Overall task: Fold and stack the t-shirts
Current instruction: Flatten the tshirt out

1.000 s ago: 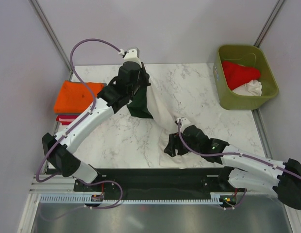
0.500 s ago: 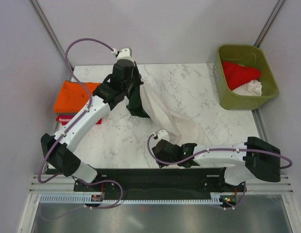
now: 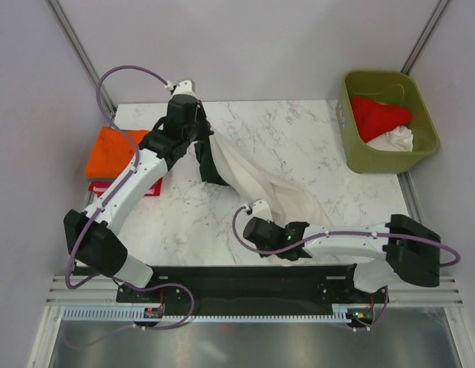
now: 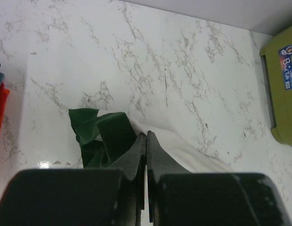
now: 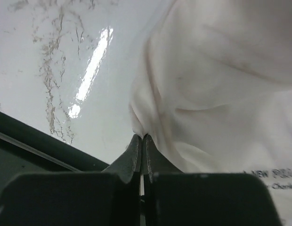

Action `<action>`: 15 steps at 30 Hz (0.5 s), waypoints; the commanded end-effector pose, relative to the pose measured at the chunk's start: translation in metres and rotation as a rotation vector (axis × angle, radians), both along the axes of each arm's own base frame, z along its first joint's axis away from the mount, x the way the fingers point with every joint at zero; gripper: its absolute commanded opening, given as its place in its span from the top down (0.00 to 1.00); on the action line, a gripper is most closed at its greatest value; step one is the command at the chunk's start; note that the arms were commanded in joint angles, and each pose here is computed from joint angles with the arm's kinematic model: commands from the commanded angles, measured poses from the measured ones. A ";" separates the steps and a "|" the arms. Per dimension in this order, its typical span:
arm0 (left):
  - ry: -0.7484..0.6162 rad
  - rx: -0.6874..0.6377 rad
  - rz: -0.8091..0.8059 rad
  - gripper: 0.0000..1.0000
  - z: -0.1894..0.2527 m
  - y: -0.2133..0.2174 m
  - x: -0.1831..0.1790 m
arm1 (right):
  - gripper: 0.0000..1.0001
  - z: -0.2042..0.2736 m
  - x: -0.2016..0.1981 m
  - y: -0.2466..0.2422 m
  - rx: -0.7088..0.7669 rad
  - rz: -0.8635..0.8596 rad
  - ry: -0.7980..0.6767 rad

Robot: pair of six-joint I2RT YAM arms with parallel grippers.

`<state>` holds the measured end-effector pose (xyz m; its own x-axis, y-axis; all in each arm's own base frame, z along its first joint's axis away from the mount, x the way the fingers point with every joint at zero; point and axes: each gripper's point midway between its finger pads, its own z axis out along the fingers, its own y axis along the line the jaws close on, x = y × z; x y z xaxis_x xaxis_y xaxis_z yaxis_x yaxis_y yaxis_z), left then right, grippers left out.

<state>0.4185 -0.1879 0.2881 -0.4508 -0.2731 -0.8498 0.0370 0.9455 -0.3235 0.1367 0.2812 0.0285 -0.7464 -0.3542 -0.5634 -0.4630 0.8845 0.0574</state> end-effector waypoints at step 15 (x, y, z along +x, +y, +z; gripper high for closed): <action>-0.110 -0.157 0.047 0.98 0.078 0.060 -0.010 | 1.00 0.332 0.180 -0.168 0.468 -0.528 -0.521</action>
